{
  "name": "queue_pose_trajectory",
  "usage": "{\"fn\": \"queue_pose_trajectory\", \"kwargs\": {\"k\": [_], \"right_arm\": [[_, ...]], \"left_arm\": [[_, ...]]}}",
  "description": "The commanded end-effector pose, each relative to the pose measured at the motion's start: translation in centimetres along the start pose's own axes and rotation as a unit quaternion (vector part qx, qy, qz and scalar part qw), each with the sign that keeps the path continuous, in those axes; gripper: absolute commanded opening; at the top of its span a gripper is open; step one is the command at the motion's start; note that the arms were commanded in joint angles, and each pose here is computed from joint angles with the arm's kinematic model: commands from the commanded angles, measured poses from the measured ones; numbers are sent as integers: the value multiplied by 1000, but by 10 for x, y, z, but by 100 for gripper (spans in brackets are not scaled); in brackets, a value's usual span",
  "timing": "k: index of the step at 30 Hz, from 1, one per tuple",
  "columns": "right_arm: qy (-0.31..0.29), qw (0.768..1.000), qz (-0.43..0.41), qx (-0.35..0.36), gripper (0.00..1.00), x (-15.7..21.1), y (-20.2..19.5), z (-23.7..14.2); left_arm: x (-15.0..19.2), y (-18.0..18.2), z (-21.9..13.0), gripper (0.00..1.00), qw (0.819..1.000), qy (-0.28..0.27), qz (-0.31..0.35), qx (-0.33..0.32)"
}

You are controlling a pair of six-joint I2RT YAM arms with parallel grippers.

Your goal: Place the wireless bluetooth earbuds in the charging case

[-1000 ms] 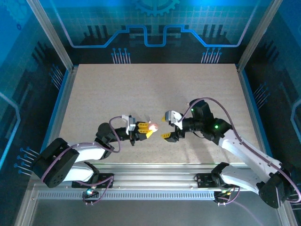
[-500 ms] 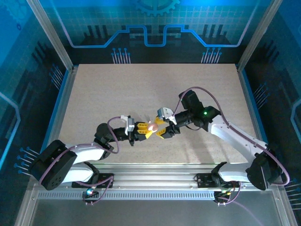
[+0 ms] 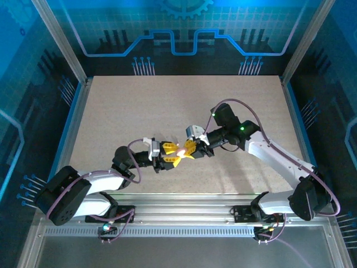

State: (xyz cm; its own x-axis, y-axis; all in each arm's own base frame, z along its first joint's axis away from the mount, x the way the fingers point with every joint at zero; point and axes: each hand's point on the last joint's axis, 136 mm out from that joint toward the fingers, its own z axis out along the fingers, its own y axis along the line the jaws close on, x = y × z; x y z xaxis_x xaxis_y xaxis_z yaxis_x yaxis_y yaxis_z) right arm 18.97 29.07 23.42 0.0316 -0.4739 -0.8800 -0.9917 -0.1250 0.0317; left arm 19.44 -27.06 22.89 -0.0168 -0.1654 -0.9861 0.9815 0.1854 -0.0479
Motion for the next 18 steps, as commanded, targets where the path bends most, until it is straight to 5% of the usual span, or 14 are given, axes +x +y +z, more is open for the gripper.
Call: {"fn": "queue_pose_trajectory", "kwargs": {"k": [1,11,18], "right_arm": [[51,998,-4,45,18,8,-3,-14],[183,975,-75,99,18,33,3,-25],[238,965,-97,62,18,38,11,-5]], "left_arm": [[10,5,-4,53,999,20,30,-24],[49,0,-7,58,988,149,44,-20],[52,-9,-2,59,985,162,54,-2]]}}
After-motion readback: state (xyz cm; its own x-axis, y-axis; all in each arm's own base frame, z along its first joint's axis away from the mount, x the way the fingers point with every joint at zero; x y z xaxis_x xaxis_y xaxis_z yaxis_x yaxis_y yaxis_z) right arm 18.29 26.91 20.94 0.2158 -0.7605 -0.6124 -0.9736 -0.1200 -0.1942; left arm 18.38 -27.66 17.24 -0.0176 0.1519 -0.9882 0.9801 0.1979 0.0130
